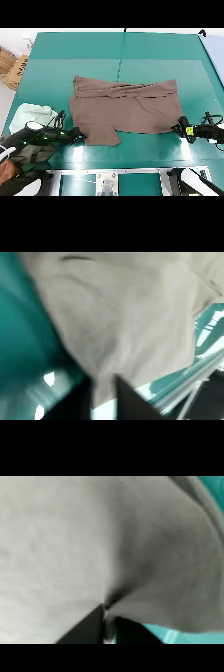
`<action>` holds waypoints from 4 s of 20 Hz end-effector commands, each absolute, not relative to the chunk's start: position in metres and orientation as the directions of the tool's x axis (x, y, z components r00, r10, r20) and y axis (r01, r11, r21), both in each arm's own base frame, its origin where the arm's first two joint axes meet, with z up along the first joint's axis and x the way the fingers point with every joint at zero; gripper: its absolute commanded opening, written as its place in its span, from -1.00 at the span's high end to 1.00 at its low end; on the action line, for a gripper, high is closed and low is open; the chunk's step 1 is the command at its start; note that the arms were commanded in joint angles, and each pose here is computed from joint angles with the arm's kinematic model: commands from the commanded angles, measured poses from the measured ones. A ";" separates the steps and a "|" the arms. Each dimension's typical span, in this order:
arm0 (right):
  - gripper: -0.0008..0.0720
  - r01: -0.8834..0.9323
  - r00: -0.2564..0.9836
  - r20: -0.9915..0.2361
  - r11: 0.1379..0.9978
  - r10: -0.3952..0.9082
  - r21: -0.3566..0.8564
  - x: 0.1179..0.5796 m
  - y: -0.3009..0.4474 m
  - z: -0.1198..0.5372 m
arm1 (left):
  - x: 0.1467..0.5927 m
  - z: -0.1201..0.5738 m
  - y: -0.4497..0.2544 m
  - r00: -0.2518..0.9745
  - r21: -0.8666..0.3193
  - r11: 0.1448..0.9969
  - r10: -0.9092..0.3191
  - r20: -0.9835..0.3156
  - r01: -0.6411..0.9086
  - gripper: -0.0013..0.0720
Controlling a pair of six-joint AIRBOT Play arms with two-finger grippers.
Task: Fold the shirts.
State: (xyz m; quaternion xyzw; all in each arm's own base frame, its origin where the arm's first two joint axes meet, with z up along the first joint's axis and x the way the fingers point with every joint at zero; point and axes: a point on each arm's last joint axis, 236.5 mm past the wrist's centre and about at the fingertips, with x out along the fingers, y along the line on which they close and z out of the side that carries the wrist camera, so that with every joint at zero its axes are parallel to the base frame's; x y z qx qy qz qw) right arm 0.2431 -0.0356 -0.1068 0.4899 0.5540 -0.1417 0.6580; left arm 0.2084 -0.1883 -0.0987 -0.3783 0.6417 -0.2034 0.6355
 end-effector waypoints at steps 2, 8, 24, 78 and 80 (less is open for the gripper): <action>0.94 0.679 0.367 -0.853 0.520 0.371 0.518 0.257 -0.037 -0.091 | 0.216 -0.075 -0.202 0.097 -0.804 0.579 -0.800 -0.592 -0.135 0.92; 0.94 0.642 0.283 -0.916 0.653 0.286 0.402 0.243 -0.061 -0.053 | 0.229 0.000 -0.192 0.071 -0.742 0.659 -0.752 -0.656 0.124 0.92; 0.94 0.457 0.518 -0.814 0.720 0.263 0.523 0.372 -0.055 0.014 | 0.363 0.064 -0.170 0.268 -0.575 0.772 -0.635 -0.725 0.272 0.92; 0.94 -0.162 0.305 -0.715 0.774 0.629 0.612 0.397 0.040 0.177 | 0.402 -0.040 -0.445 -0.105 -0.641 0.589 -0.691 -0.715 0.493 0.92; 0.94 -0.154 0.314 -0.706 0.768 0.634 0.622 0.403 0.046 0.171 | 0.420 -0.018 -0.382 -0.064 -0.528 0.675 -0.584 -0.809 0.515 0.92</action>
